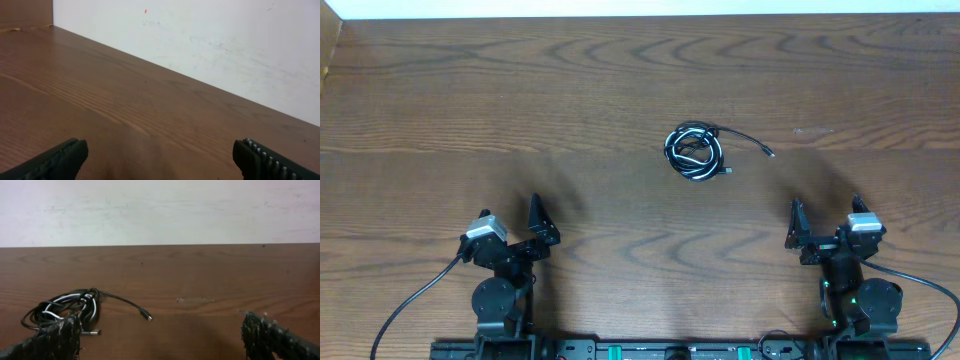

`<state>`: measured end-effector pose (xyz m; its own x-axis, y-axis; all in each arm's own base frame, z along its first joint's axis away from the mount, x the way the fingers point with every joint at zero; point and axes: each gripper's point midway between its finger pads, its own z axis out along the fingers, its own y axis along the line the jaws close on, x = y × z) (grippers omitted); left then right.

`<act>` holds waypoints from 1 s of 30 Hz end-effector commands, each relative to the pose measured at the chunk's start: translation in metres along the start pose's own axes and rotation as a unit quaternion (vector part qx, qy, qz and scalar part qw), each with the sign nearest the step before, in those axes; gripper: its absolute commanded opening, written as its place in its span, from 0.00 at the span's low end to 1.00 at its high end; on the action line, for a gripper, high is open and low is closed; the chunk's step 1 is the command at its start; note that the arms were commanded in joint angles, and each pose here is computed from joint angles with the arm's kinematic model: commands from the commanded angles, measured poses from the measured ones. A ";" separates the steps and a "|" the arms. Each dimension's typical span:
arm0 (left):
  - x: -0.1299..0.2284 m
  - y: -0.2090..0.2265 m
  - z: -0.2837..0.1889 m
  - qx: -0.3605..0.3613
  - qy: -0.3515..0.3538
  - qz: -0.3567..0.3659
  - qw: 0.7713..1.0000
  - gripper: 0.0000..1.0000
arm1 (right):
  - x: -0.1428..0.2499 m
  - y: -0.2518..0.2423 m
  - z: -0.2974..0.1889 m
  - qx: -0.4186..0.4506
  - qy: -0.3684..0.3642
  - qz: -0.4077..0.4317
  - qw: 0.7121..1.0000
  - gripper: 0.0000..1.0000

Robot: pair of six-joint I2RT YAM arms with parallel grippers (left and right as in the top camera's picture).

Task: Untangle cables

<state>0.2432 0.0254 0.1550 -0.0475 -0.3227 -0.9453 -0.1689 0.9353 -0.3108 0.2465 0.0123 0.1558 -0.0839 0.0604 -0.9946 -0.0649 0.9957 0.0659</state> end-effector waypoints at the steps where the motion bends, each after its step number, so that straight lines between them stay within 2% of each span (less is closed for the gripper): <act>1: 0.017 0.009 0.001 -0.018 0.025 0.008 0.999 0.98 | 0.003 -0.003 0.000 0.008 0.005 0.007 1.000 0.99; 25: 0.016 0.010 0.001 -0.019 0.023 0.009 1.000 0.98 | 0.003 -0.003 0.000 0.008 0.005 0.007 1.000 0.99; 30: -0.002 0.000 0.001 0.001 -0.008 0.003 1.000 0.98 | 0.003 -0.003 0.000 0.008 0.005 0.007 1.000 0.99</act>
<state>0.2436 0.0255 0.1586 -0.0325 -0.3226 -0.9460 -0.1647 0.9353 -0.3133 0.2465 0.0123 0.1558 -0.0839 0.0604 -0.9946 -0.0649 0.9957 0.0659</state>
